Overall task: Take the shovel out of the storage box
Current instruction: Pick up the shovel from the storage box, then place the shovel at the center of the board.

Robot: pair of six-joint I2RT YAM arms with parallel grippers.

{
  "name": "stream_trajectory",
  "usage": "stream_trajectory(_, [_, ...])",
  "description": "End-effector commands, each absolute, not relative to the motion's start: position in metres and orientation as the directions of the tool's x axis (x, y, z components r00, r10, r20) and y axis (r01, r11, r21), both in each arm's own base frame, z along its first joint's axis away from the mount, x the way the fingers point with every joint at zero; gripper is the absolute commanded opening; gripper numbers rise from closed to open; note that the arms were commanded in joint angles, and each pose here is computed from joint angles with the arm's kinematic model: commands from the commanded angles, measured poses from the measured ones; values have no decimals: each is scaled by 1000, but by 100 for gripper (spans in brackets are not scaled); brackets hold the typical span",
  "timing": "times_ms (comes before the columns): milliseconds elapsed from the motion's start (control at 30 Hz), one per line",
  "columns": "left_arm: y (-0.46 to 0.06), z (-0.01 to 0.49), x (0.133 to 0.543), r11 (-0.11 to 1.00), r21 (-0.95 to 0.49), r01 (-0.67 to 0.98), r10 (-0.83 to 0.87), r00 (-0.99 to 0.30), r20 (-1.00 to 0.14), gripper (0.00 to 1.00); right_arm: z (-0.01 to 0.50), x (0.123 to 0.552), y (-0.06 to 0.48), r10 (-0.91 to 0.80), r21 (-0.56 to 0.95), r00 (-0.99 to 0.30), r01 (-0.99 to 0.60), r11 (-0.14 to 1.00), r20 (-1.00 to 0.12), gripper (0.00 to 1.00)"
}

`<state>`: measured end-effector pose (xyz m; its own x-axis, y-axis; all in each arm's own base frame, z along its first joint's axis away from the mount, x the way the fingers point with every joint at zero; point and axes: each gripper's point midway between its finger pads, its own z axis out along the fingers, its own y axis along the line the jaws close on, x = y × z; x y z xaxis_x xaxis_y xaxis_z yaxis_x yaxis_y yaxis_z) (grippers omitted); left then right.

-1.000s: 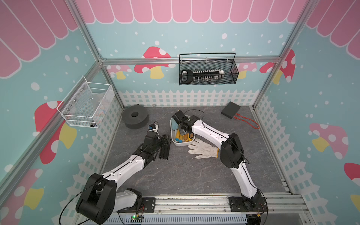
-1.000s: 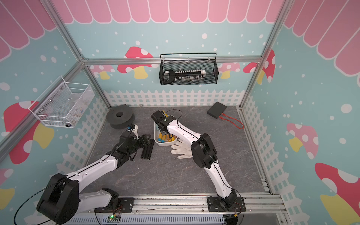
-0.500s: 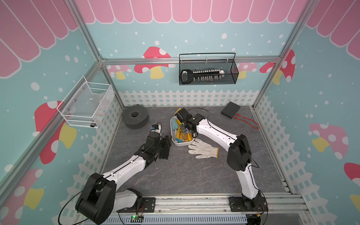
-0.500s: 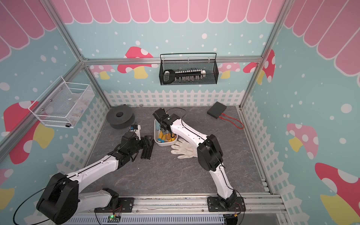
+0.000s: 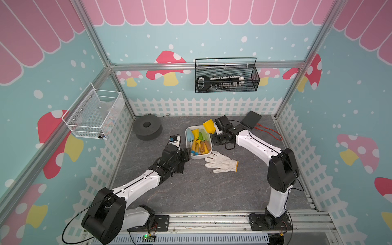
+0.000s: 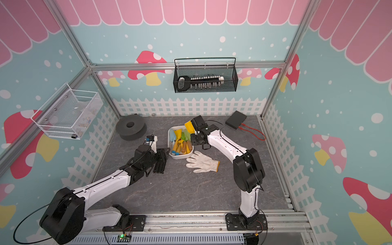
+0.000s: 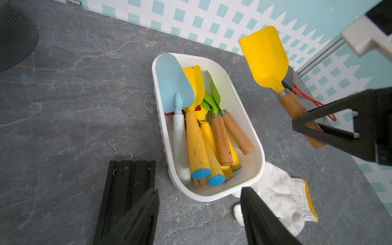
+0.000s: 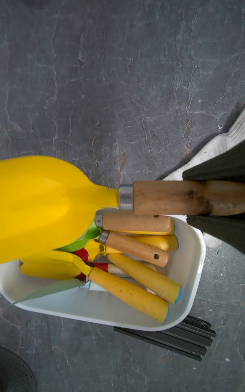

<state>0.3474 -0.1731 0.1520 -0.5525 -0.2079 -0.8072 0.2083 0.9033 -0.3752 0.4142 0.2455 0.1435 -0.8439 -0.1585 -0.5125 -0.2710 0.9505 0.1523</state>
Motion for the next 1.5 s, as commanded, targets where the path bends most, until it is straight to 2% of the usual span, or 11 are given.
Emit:
stream_trajectory(0, [-176, 163, 351, 910, -345, 230, -190, -509, -839, 65, 158, 417, 248, -93, 271, -839, -276, 922, -536, 10])
stream_trajectory(367, [-177, 163, 352, 916, -325, 235, -175, -495, -851, 66, 129, 439, 231, 23, 402, -882, -192, 895, -472, 13])
stream_trajectory(400, [-177, 163, 351, 915, -326, 237, -175, -495, -851, 66, 114, 443, 231, 27, 403, -894, -174, 898, -447, 12])
stream_trajectory(900, [-178, 156, 353, 918, -321, 232, -166, -510, -844, 67, 61, 478, 234, 174, 460, -907, -23, 888, -383, 11])
stream_trajectory(1467, [-177, 157, 352, 919, -320, 230, -167, -509, -845, 67, 32, 496, 229, 265, 468, -900, 79, 880, -347, 12])
